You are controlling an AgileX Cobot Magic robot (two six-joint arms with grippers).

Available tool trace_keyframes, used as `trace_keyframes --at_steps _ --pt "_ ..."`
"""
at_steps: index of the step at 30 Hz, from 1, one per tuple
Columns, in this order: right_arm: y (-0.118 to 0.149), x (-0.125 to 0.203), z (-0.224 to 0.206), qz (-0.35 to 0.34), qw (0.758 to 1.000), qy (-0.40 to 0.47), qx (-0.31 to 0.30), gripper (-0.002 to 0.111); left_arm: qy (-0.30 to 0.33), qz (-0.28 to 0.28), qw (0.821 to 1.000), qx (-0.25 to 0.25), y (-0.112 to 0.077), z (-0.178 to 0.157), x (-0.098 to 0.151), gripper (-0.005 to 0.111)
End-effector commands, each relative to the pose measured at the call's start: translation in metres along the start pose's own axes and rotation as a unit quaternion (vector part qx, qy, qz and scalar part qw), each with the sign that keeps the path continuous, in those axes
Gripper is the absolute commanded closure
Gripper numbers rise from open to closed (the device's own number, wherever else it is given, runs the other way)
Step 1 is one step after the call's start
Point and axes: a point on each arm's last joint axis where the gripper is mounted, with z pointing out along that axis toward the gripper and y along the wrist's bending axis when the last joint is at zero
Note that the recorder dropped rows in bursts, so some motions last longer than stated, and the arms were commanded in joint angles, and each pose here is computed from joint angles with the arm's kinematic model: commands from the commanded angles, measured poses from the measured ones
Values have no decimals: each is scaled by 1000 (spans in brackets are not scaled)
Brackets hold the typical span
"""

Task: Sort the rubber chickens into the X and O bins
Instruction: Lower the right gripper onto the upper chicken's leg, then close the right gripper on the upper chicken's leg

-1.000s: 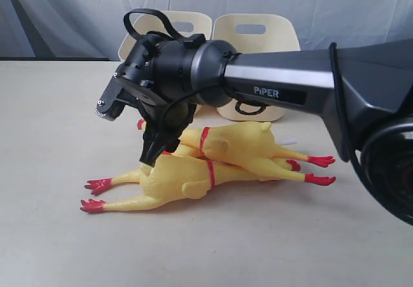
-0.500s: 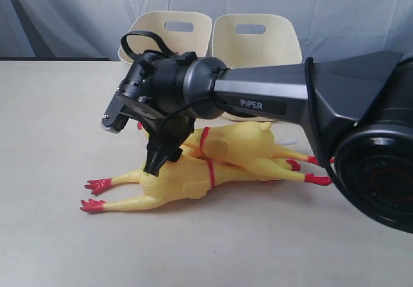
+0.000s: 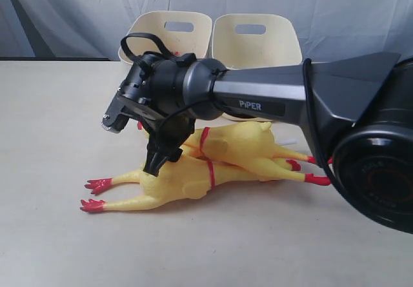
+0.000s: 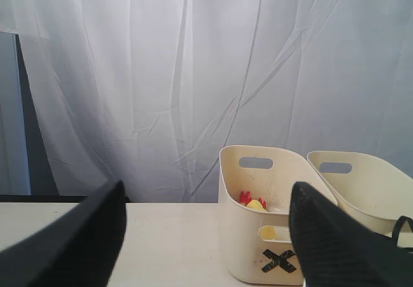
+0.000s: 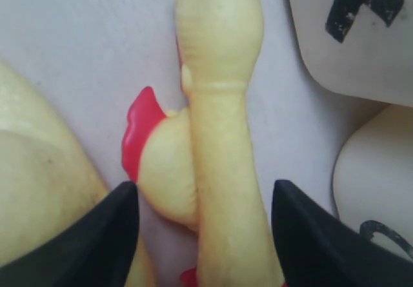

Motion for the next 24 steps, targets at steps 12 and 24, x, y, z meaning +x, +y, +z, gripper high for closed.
trace_keyframes --at_steps 12,24 --pt "-7 6 -2 31 999 30 30 50 1 -4 1000 -4 1 -1 2 40" --pt "-6 4 -2 35 999 21 25 61 1 -4 1000 -4 1 -1 2 40"
